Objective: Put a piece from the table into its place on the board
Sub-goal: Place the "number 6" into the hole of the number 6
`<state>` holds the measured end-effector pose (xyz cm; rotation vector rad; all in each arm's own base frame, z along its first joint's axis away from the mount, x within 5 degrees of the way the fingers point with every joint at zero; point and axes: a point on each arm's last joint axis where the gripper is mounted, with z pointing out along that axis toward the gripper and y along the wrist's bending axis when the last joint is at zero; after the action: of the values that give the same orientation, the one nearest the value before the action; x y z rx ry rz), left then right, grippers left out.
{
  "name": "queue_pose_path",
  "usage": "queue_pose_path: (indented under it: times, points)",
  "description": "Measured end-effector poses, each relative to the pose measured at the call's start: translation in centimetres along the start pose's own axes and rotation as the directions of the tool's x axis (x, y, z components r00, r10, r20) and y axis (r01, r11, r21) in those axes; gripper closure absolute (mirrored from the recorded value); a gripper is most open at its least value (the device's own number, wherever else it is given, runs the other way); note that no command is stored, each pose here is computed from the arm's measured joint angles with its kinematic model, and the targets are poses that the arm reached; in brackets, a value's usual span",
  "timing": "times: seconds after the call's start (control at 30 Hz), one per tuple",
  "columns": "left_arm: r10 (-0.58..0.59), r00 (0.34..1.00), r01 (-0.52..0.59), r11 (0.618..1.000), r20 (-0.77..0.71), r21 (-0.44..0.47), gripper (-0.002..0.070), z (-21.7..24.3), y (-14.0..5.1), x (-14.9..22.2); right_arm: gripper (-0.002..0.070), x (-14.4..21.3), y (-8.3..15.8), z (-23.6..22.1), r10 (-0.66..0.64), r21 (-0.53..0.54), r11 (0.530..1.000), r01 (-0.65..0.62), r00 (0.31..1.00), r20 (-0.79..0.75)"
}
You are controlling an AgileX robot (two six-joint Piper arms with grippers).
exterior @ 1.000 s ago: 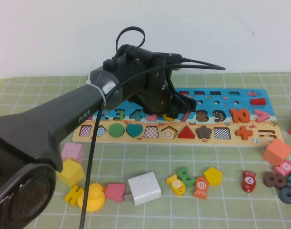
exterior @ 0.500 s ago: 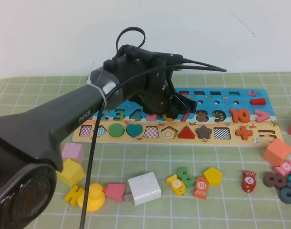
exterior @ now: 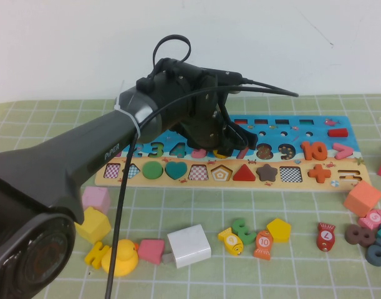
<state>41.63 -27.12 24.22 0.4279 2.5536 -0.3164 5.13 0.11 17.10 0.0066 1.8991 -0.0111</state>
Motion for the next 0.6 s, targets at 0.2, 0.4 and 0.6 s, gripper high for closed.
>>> queue_pose_path:
  times: [0.2, 0.4, 0.6]
  points:
    - [0.005, 1.0, -0.005, 1.0, -0.003, -0.001, 0.0416, 0.0, 0.01, 0.03, 0.0679, 0.0, 0.0, 0.0, 0.0, 0.0, 1.0, 0.0, 1.0, 0.0]
    - [0.006, 1.0, -0.006, 1.0, -0.005, -0.001, 0.0416, 0.0, 0.01, 0.05, 0.0679, 0.0, 0.0, 0.0, 0.0, 0.0, 1.0, 0.0, 1.0, 0.0]
    - [0.0, 1.0, 0.0, 1.0, -0.005, -0.001, 0.0416, 0.0, 0.01, 0.05, 0.0679, 0.0, 0.0, 0.0, 0.0, 0.0, 1.0, 0.0, 1.0, 0.0]
